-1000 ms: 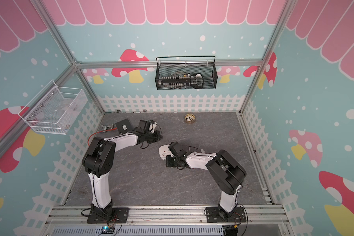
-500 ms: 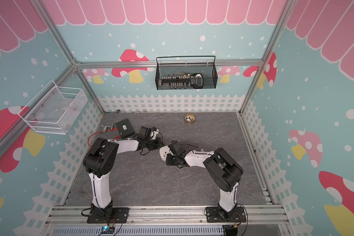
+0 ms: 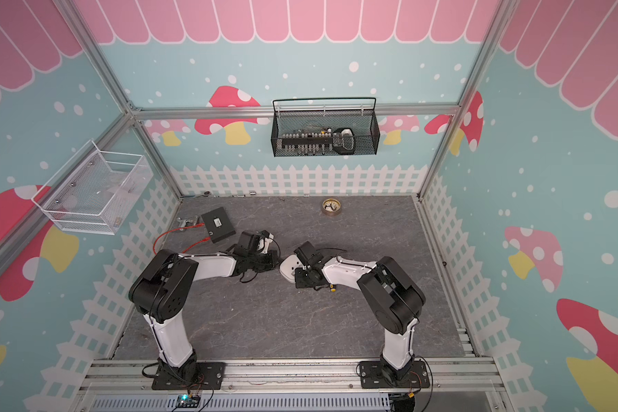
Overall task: Remove the battery from the alarm
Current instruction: Adjust the alarm at the center of the board.
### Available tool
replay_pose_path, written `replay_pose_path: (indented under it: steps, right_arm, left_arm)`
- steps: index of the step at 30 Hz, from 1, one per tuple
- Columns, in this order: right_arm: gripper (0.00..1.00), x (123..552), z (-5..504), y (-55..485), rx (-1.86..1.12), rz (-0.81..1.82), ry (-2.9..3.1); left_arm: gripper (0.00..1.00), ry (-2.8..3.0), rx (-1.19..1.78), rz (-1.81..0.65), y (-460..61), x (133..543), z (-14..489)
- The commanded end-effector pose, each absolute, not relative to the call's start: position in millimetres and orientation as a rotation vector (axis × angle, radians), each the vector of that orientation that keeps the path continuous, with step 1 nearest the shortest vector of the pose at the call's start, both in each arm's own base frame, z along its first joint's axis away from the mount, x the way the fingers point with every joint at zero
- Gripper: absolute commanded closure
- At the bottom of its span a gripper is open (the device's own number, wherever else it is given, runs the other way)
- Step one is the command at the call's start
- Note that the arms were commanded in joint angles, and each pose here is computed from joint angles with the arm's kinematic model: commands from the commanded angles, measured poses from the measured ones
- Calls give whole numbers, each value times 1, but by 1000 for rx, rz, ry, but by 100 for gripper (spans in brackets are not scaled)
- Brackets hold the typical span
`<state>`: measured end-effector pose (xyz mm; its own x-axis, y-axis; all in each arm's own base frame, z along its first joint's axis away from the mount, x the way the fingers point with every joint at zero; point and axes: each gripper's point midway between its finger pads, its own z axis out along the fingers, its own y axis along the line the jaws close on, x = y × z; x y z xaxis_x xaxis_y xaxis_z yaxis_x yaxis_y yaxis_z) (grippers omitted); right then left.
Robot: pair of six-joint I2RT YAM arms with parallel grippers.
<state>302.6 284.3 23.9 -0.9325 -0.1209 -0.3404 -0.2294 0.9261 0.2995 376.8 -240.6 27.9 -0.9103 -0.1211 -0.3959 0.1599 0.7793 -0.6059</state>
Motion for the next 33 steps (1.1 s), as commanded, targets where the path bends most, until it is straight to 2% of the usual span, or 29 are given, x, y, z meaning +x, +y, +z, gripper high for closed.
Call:
replay_pose_path:
  steps: [1,11,15,18,22,28,33]
  right_arm:
    - [100,329,49,304,-311,527,2639]
    - [100,324,56,295,-348,472,2654]
    - [100,318,82,274,-310,409,2613]
    - [100,314,101,258,-266,376,2567]
    - [100,309,91,260,-259,401,2609]
    - [100,314,85,254,-228,395,2615]
    - [100,312,59,264,-241,436,2668]
  left_arm:
    - [100,2607,93,-992,-256,343,27]
    - [100,2603,65,-956,-245,332,31]
    - [100,2546,8,-908,-230,340,53]
    - [94,2460,-17,-851,-221,358,85]
    - [92,2383,-23,-856,-223,401,111]
    - [90,2388,20,-916,-252,447,98]
    - [90,2426,22,-955,-263,463,75]
